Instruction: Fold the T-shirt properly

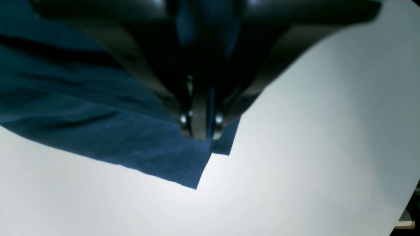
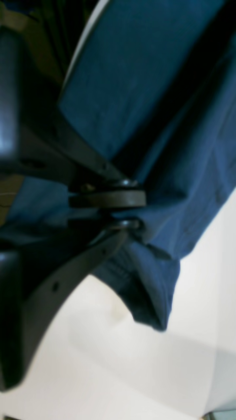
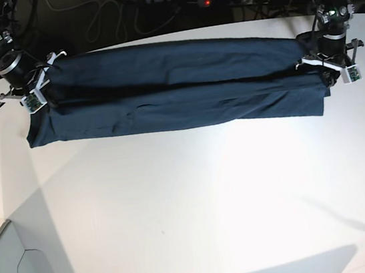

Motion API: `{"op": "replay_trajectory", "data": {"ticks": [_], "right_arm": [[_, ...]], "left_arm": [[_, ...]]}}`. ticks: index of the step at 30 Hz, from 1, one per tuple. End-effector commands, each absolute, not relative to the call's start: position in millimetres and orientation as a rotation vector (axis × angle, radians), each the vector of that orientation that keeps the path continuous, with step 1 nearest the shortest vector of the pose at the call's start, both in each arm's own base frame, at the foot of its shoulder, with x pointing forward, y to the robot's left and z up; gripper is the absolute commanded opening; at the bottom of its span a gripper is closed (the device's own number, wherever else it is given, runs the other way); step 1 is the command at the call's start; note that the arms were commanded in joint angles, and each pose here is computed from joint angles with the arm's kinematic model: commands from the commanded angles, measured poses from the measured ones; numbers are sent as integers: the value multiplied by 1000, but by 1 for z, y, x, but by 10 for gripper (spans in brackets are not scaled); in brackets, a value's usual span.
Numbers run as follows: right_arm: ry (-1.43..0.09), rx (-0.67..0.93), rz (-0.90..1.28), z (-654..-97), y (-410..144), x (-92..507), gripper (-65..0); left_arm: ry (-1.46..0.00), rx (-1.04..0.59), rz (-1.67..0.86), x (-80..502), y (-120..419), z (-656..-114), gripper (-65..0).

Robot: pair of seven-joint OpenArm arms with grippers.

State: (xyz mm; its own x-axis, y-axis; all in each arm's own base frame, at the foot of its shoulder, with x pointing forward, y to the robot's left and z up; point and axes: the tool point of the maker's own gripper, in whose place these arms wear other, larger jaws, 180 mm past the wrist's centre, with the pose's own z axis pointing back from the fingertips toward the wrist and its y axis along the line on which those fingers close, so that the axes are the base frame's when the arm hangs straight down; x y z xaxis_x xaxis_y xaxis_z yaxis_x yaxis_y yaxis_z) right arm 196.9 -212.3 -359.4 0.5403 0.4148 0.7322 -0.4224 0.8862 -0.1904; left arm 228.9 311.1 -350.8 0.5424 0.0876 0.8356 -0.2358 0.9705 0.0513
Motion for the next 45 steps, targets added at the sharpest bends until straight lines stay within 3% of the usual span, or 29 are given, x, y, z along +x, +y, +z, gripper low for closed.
{"op": "replay_trajectory", "data": {"ticks": [1,24,26,32,34,38,42,45], "right_arm": [[-894,-1,508,-350,-215,198,-645],[-789,13,449,-382,-232,174,-637],[-781,9,449,-383,-233,173,-593],[-792,-16,472,-375,-241,177,-298],[-813,-38,478,-366,-243,180,-233],[-878,-83,477,-341,-242,188,-211],[-940,-108,492,-317,-231,192,-211],[-977,-122,505,-303,-226,195,-211]], "left_arm": [[-1030,183,176,235,314,-335,-650],[-934,179,210,217,321,-369,-650],[-925,179,215,216,322,-373,-650],[-916,179,225,214,324,-374,-650],[-917,179,225,214,324,-374,-650],[-917,178,218,211,322,-373,-650],[-921,186,222,210,324,-371,-486],[-926,183,216,211,323,-369,-461]]}}
